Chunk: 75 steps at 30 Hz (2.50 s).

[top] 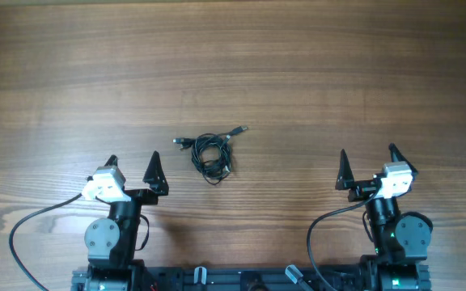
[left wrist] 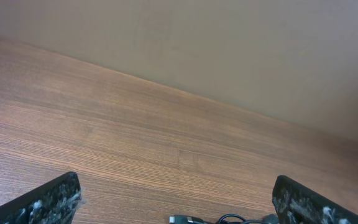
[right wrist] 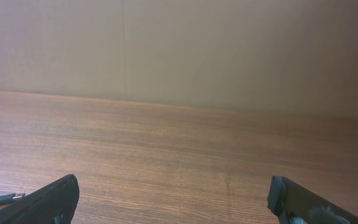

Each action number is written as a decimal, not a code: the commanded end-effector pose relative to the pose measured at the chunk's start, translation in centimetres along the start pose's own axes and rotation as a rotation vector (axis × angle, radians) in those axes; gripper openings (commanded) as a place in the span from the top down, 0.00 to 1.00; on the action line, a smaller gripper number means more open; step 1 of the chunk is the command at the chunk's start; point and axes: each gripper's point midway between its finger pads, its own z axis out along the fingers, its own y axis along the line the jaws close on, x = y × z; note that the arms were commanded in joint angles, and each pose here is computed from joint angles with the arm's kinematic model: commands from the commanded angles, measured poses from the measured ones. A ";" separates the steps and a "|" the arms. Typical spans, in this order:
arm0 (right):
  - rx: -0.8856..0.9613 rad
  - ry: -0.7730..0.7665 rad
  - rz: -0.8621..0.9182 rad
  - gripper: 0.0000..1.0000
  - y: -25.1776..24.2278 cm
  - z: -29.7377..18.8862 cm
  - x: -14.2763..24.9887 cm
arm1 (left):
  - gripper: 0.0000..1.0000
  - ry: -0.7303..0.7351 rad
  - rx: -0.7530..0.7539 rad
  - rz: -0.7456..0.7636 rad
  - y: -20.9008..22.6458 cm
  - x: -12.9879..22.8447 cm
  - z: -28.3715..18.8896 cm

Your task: Untangle cables

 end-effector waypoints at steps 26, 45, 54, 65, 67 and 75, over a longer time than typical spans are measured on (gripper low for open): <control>0.016 -0.011 0.014 0.00 -0.2 -0.1 -0.2 | 0.00 -0.006 -0.014 -0.013 0.3 0.0 0.0; 0.016 -0.011 0.014 0.00 -0.2 -0.1 -0.2 | 0.00 -0.006 -0.014 -0.013 0.3 0.0 0.0; 0.016 -0.011 0.014 0.00 -0.2 -0.1 -0.2 | 0.00 -0.006 -0.014 -0.014 0.3 0.0 0.0; 0.016 -0.011 0.015 0.00 -0.2 -0.1 -0.2 | 0.00 -0.005 -0.013 -0.013 0.3 0.0 0.0; 0.016 -0.011 0.014 0.00 -0.2 -0.1 -0.2 | 0.00 -0.005 -0.013 -0.013 0.3 0.0 0.0; 0.016 -0.011 0.015 0.00 -0.2 -0.1 -0.2 | 0.00 0.024 0.033 -0.013 -0.5 0.4 -0.1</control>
